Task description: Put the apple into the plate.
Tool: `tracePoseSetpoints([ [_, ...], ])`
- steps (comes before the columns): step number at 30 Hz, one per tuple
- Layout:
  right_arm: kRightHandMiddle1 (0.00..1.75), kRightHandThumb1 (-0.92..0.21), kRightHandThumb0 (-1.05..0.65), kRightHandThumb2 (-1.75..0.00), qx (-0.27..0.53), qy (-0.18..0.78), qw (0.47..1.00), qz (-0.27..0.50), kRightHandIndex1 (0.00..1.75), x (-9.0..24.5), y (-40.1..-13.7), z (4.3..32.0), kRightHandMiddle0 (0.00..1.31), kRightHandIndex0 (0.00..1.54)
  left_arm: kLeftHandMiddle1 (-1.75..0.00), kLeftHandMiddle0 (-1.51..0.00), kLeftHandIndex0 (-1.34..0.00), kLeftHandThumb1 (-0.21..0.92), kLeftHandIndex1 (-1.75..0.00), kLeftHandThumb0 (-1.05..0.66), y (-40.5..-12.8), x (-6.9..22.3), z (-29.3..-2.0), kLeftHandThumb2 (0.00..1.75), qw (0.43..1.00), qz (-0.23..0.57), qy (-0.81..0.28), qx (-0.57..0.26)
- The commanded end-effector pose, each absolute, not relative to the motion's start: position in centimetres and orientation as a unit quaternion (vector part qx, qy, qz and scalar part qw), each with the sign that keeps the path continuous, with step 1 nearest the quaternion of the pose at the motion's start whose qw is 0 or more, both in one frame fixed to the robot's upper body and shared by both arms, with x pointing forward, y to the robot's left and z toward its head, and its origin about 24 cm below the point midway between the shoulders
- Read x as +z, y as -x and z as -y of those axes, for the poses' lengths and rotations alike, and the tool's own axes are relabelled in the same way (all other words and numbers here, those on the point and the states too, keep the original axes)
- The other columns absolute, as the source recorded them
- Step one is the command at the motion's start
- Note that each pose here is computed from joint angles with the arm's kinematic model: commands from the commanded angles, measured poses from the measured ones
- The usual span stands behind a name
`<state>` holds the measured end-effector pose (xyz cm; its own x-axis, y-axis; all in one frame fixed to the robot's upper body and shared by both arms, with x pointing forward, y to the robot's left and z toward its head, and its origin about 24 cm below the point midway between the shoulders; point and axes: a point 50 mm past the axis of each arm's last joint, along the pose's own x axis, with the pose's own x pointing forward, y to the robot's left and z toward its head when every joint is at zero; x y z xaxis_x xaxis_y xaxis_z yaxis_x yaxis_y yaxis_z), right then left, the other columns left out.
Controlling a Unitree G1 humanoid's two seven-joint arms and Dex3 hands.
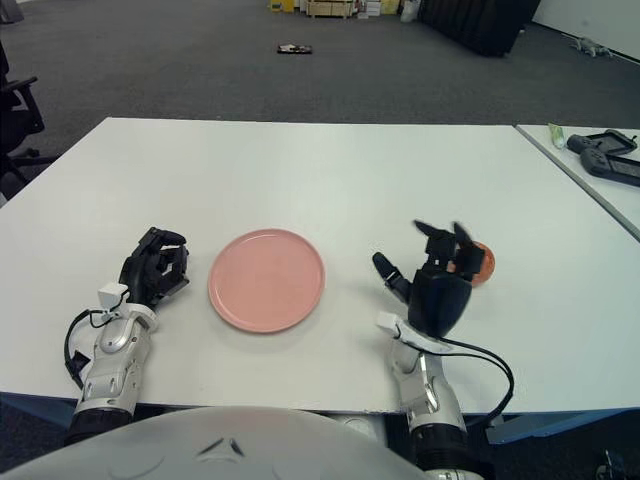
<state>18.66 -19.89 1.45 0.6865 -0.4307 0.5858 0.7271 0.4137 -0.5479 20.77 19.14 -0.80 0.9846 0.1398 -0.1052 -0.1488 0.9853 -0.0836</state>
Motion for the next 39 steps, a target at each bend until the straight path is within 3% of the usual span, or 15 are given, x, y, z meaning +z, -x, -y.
tracePoseSetpoints([
  [1, 0.10, -0.60, -0.80, -0.73, -0.385, 0.421, 0.805, 0.164, 0.02, 1.2, -19.2, 20.3, 0.00, 0.00, -1.75, -0.77, -0.39, 0.60, -1.75, -0.40, -20.6, -1.2, -19.2, 0.97, 0.994, -0.061, 0.043, 0.074],
  [15, 0.00, -0.54, -0.95, -0.58, -0.463, 0.452, 0.760, 0.063, 0.00, 0.2, -20.9, 23.5, 0.00, 0.00, -1.75, -0.77, -0.39, 0.60, -1.75, -0.40, -20.6, -1.2, -19.3, 0.97, 0.994, -0.062, 0.047, 0.074],
  [30, 0.00, -0.53, -1.02, -0.52, -0.512, 0.392, 0.763, -0.037, 0.00, -0.2, -22.4, 25.9, 0.00, 0.00, -1.75, -0.77, -0.40, 0.58, -1.75, -0.40, -20.6, -1.2, -19.3, 0.99, 0.994, -0.059, 0.050, 0.075],
  [39, 0.00, -0.53, -1.03, -0.50, -0.519, 0.370, 0.769, -0.056, 0.00, -0.7, -22.9, 27.1, 0.00, 0.00, -1.75, -0.77, -0.41, 0.58, -1.75, -0.40, -20.7, -1.1, -19.4, 1.00, 0.994, -0.064, 0.052, 0.077],
])
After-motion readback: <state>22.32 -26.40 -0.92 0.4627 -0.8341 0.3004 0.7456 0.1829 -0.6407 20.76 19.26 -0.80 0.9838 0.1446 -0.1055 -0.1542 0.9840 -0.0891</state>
